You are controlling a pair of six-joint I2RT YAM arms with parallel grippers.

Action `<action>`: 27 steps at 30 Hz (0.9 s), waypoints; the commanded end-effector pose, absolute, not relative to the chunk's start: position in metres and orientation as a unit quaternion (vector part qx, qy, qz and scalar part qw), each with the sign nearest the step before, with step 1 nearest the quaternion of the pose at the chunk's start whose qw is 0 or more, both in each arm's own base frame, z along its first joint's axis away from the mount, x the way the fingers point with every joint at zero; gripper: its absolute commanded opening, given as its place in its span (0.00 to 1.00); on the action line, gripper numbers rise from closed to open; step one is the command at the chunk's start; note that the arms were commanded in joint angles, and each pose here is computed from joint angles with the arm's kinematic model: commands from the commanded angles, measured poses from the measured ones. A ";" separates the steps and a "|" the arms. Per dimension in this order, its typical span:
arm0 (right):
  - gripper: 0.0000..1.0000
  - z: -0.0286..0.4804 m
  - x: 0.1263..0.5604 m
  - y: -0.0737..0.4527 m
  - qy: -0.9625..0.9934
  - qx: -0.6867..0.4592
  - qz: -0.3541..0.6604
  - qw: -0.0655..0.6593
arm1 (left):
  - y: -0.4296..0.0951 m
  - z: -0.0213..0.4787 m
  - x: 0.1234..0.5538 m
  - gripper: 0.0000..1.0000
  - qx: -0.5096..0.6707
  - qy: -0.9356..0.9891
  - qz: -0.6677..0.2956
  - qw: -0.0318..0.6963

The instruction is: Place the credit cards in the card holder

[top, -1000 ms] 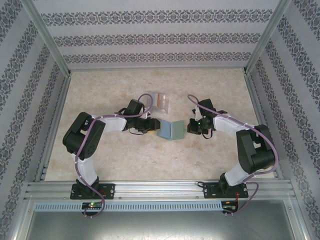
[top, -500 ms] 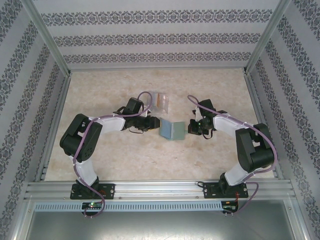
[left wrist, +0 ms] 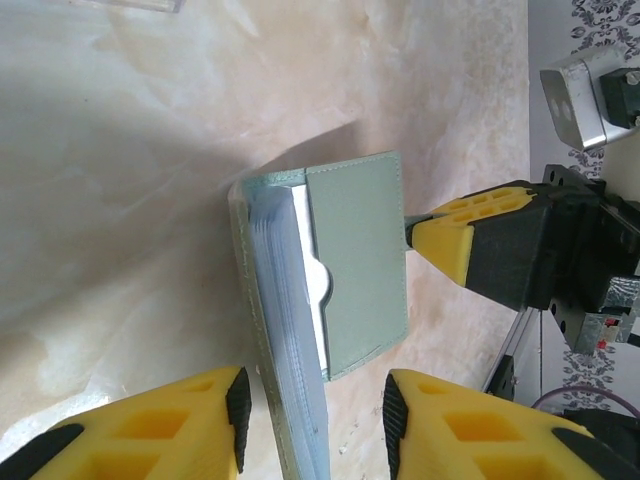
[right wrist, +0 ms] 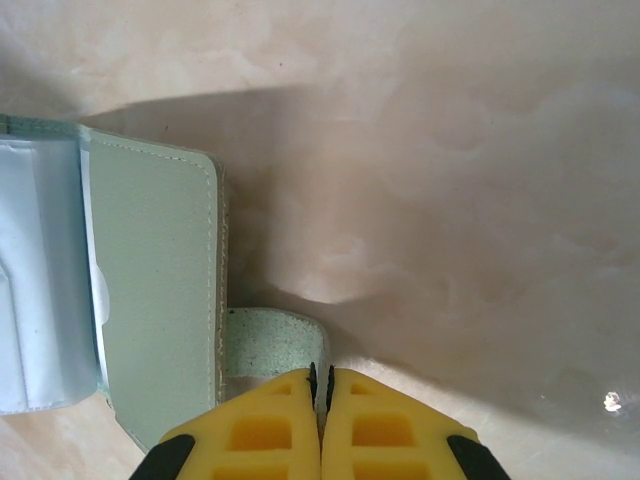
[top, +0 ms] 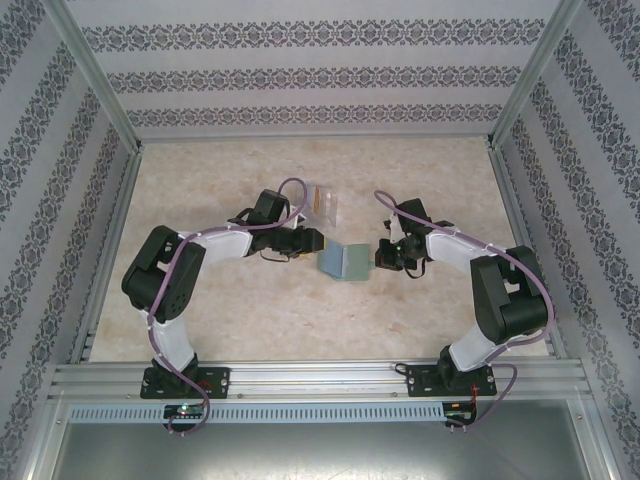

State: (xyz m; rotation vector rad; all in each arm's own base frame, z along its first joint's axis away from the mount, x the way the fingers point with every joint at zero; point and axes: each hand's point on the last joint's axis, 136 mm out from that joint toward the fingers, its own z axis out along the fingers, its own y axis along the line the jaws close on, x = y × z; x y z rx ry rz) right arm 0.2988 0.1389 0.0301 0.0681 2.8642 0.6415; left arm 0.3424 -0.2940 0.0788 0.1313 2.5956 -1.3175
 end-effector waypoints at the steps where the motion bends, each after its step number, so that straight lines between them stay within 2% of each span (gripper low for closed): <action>1: 0.05 0.030 0.298 0.141 0.969 0.013 0.225 0.100 | -0.302 0.074 0.337 0.39 0.055 0.886 -0.450 0.096; 6: 0.05 0.030 0.299 0.142 0.969 0.014 0.228 0.099 | -0.302 0.069 0.334 0.38 0.057 0.888 -0.448 0.087; 11: 0.05 0.030 0.300 0.143 0.968 0.014 0.229 0.099 | -0.301 0.068 0.335 0.28 0.058 0.888 -0.448 0.089; 19: 0.05 0.032 0.302 0.145 0.967 0.014 0.234 0.099 | -0.303 0.061 0.334 0.29 0.053 0.887 -0.451 0.082; 21: 0.05 0.033 0.302 0.146 0.966 0.016 0.238 0.098 | -0.304 0.061 0.334 0.25 0.054 0.887 -0.451 0.083; 27: 0.05 0.031 0.302 0.145 0.967 0.019 0.237 0.095 | -0.304 0.059 0.334 0.04 0.056 0.887 -0.451 0.081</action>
